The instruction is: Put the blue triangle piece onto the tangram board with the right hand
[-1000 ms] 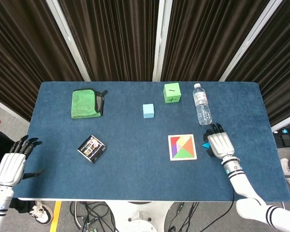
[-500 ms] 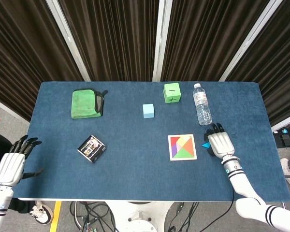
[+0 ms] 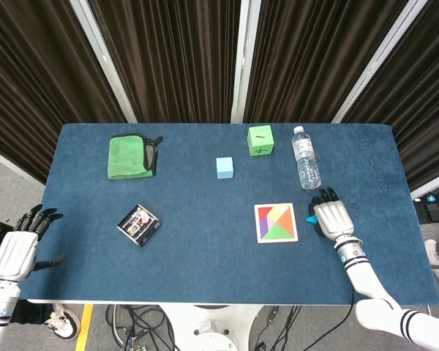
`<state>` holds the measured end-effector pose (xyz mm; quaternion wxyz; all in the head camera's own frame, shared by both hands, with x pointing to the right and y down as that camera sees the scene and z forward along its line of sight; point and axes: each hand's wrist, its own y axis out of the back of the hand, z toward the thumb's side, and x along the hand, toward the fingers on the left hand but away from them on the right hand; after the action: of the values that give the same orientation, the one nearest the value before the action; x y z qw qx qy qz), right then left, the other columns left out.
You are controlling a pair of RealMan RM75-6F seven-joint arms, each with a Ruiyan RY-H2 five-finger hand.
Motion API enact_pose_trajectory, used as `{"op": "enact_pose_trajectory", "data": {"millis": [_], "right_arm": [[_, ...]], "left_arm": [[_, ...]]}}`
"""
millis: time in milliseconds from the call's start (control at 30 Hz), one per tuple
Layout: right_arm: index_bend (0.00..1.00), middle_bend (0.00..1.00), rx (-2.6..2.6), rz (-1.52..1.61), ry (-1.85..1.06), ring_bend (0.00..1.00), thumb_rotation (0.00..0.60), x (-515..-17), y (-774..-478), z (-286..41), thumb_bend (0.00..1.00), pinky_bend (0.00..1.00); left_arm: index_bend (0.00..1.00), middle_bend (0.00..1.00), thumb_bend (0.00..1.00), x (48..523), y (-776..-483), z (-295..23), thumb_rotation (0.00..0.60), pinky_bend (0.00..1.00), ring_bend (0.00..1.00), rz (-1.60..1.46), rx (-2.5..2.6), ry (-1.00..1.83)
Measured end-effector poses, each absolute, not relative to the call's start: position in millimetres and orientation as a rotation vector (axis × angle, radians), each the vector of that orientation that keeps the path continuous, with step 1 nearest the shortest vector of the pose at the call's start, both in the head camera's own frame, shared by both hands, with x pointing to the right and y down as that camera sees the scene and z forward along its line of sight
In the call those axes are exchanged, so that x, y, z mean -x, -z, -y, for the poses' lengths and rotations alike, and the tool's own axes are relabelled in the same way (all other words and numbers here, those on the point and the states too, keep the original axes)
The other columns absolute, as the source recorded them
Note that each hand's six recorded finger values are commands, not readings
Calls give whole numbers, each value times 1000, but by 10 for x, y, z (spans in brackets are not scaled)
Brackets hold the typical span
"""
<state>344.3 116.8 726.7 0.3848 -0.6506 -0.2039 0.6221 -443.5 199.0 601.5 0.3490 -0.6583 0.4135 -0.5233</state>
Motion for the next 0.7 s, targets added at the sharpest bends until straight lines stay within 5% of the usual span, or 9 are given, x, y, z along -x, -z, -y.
{"op": "enact_pose_trajectory", "data": {"millis": [700], "right_arm": [[526, 284, 1654, 560, -1511, 31, 600, -3301, -7053, -1114, 218, 0]], "left_arm": [[216, 155, 74, 4444, -6006, -1996, 600, 154, 38, -1080, 1707, 1352]]}}
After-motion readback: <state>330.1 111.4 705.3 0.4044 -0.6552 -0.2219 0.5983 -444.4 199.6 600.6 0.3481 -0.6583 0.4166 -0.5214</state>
